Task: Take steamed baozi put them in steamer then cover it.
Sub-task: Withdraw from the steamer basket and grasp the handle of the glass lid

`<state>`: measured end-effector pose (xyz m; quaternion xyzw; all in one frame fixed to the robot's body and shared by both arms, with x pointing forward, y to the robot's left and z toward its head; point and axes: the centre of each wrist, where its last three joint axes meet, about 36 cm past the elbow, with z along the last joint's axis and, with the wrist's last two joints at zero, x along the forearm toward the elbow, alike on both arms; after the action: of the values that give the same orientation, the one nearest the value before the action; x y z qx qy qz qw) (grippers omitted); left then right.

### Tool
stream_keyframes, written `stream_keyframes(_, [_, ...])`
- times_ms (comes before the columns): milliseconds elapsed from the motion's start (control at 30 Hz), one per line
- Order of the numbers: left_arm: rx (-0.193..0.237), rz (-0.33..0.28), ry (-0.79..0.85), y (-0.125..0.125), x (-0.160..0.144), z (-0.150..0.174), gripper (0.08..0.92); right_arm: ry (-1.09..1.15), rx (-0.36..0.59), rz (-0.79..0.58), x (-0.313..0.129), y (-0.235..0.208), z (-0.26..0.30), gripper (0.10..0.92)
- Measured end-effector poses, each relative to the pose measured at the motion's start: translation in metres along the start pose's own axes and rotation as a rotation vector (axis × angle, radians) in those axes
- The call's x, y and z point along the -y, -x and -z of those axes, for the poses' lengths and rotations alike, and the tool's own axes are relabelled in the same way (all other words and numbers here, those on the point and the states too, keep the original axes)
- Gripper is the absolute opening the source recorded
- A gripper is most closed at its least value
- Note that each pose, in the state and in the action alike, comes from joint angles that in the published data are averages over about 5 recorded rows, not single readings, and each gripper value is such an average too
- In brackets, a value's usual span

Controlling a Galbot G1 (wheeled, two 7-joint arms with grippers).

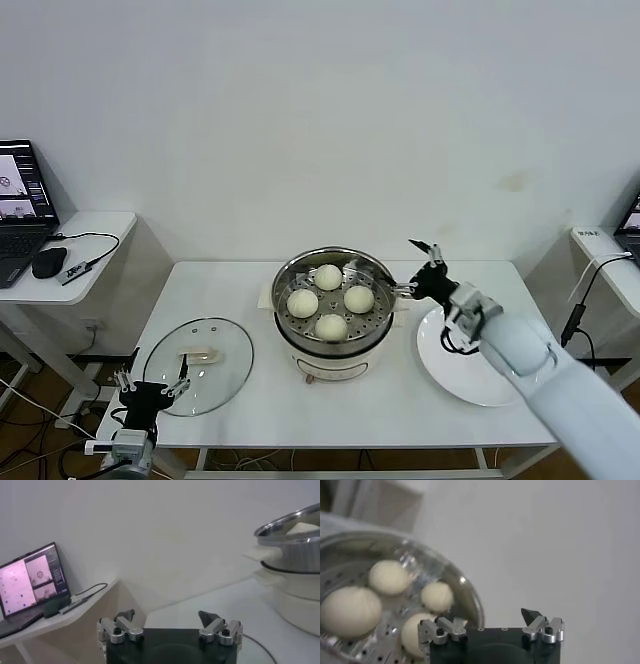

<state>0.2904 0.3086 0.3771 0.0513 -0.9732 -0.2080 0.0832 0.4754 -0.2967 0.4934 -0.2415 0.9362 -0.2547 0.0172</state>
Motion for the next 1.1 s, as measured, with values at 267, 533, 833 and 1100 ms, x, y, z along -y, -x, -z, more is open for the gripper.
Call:
stream_keyframes(267, [0.029, -0.012, 0.167, 0.009, -0.006, -0.013, 0.823, 0.216, 0.06, -0.199, -0.019, -0.054, -0.041, 0.823])
stream_keyframes(533, [0.119, 0.01, 0.55, 0.034, -0.028, -0.038, 0.823, 0.34, 0.025, -0.38, -0.039, -0.123, -0.071, 0.823])
stream_keyframes(833, [0.159, -0.07, 0.906, 0.052, -0.041, -0.063, 0.823, 0.377, -0.045, -0.529, -0.058, -0.186, -0.089, 0.823])
stream_keyframes(1100, [0.164, -0.136, 1.036, 0.054, -0.038, -0.075, 0.823, 0.386, -0.091, -0.605, -0.07, -0.217, -0.096, 0.823])
